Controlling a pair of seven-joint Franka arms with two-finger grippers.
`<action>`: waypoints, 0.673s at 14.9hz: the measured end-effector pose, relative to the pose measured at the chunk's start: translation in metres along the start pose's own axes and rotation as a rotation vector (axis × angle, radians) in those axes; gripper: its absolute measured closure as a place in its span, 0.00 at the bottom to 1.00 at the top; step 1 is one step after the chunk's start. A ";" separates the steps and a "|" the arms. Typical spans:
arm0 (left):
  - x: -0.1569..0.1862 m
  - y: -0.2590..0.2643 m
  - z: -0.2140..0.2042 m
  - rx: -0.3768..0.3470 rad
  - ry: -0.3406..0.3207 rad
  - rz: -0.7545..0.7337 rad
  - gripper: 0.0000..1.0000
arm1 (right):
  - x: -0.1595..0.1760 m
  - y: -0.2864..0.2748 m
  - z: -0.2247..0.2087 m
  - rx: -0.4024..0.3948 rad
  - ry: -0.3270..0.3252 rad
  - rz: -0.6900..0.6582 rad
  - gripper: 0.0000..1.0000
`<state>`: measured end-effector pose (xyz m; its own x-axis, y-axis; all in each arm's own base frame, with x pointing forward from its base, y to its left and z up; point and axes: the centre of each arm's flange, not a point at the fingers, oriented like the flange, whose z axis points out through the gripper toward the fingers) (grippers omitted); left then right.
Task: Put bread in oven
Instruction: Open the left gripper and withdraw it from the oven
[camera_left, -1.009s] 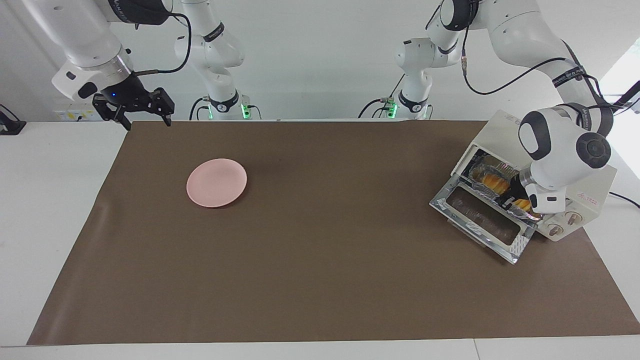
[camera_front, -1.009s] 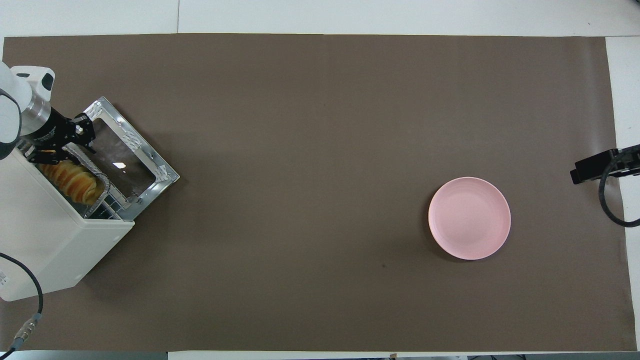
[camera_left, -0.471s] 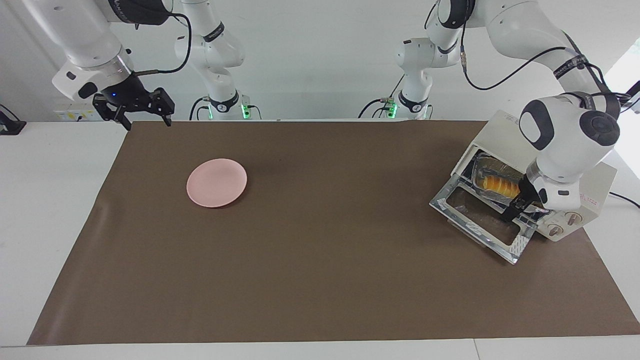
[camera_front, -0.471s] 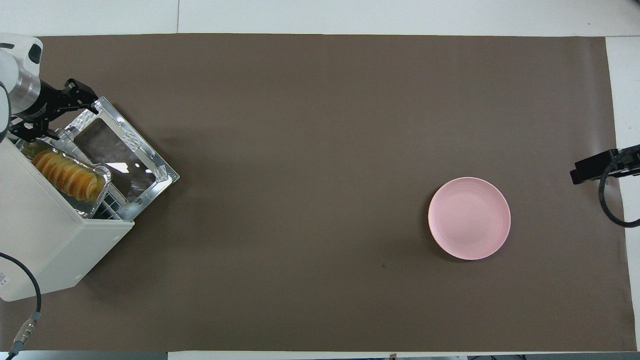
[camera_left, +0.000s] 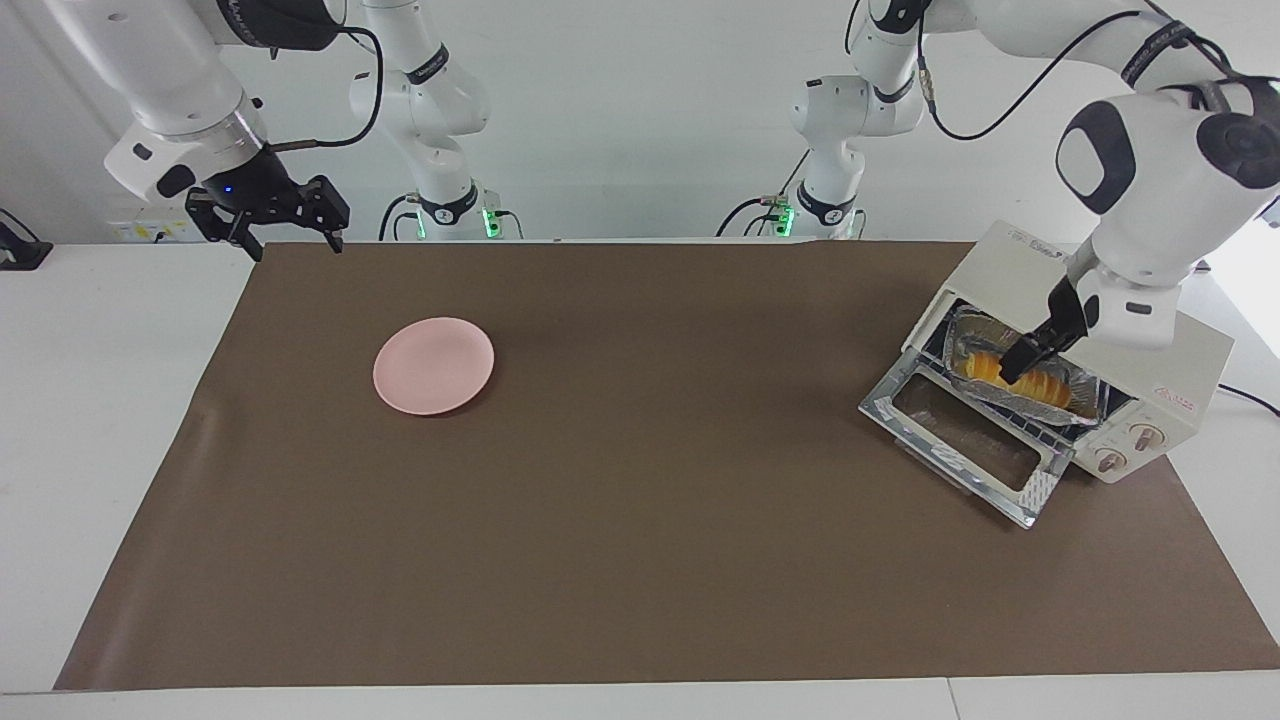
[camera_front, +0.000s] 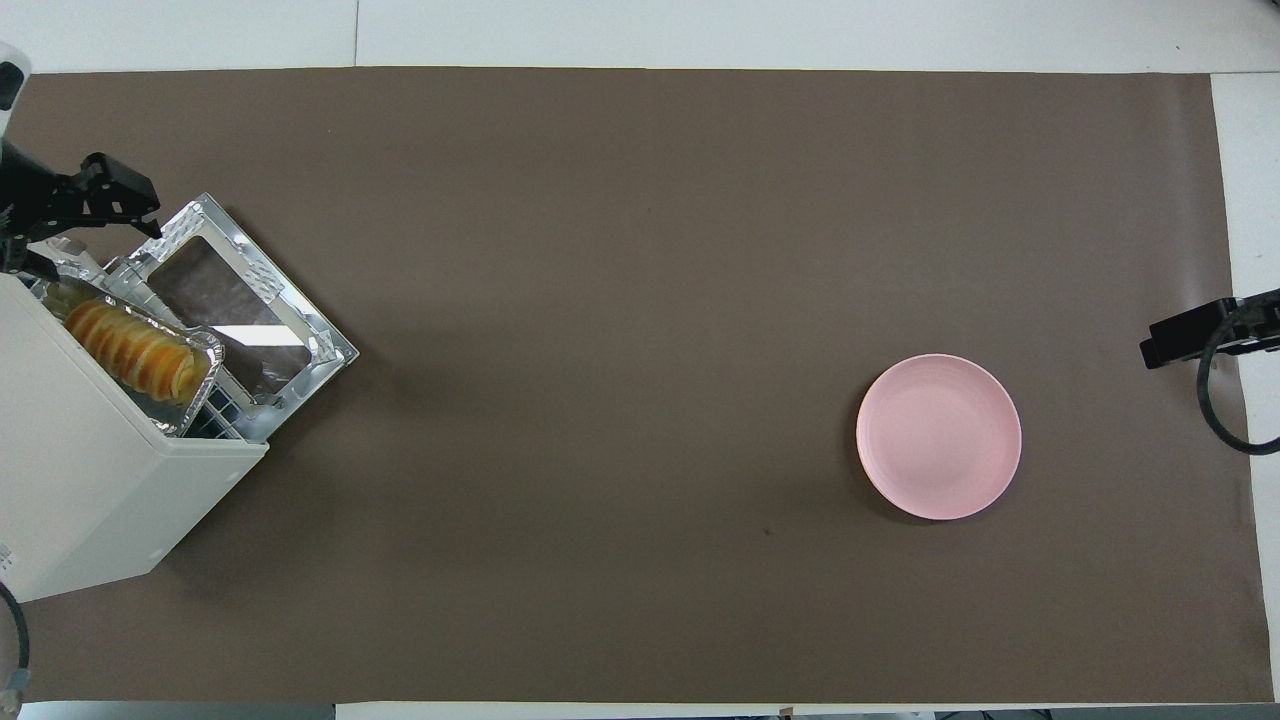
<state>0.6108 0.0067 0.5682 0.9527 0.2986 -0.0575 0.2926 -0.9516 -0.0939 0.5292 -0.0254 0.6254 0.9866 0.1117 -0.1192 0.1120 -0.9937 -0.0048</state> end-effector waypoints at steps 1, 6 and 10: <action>-0.016 -0.011 -0.018 0.002 -0.018 0.066 0.00 | 0.000 0.000 0.000 0.000 0.000 0.000 0.00; -0.079 -0.041 -0.069 -0.014 -0.050 0.269 0.00 | 0.000 0.000 0.000 0.000 0.000 0.000 0.00; -0.088 -0.038 -0.062 -0.039 -0.057 0.293 0.00 | 0.000 0.000 0.000 0.000 0.000 0.000 0.00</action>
<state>0.5207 0.0119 0.6385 0.9911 0.0134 -0.1321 0.0100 -0.9996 -0.0267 0.5292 -0.0254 0.6254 0.9866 0.1117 -0.1192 0.1120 -0.9937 -0.0048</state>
